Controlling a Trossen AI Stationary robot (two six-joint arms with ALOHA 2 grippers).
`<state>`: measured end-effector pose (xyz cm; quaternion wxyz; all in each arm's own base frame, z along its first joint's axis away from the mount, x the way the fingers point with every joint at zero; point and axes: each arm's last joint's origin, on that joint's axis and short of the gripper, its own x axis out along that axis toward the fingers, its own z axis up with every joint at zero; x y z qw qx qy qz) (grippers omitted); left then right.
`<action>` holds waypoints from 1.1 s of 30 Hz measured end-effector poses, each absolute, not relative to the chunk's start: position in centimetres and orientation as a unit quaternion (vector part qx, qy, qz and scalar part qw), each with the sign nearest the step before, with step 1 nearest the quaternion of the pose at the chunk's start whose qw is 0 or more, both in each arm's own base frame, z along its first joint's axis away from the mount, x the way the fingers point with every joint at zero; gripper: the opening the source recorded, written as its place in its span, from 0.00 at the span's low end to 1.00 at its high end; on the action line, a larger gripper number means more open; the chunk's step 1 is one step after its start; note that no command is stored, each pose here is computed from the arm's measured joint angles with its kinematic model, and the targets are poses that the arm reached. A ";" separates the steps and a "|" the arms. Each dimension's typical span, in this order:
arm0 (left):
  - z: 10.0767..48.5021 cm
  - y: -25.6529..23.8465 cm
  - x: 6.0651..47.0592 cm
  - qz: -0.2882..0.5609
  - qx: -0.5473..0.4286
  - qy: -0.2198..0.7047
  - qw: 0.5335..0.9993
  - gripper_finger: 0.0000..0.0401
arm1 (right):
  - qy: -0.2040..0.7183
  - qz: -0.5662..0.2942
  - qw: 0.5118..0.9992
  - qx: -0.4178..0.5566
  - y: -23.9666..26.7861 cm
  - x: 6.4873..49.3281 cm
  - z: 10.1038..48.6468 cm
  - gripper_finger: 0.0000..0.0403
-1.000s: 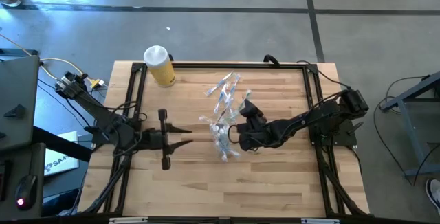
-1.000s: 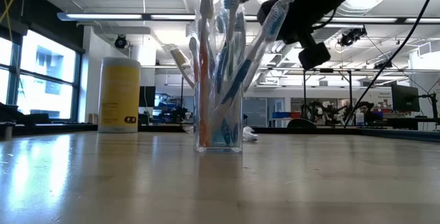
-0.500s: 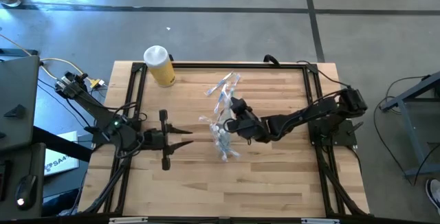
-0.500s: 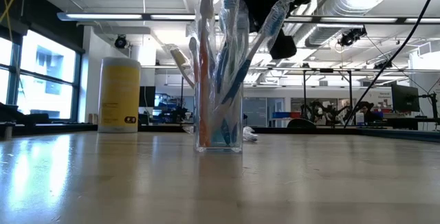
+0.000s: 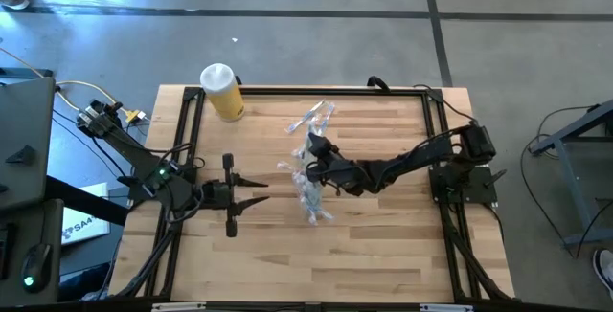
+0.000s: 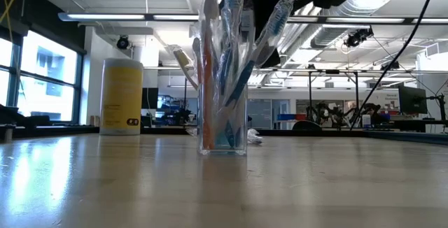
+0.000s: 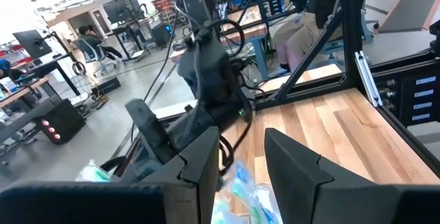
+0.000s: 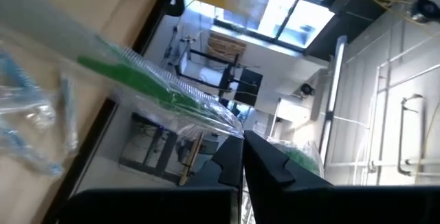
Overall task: Pick & Place toothbrushing station
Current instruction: Put the green toothbrush into the transparent organizer
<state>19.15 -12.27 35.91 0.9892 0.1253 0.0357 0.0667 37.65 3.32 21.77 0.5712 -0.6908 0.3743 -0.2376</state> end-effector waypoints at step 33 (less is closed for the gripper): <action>36.5 -12.3 19.2 0.073 0.080 0.011 0.994 0.28 | 0.400 -0.135 0.566 -0.708 5.3 37.3 18.3 0.01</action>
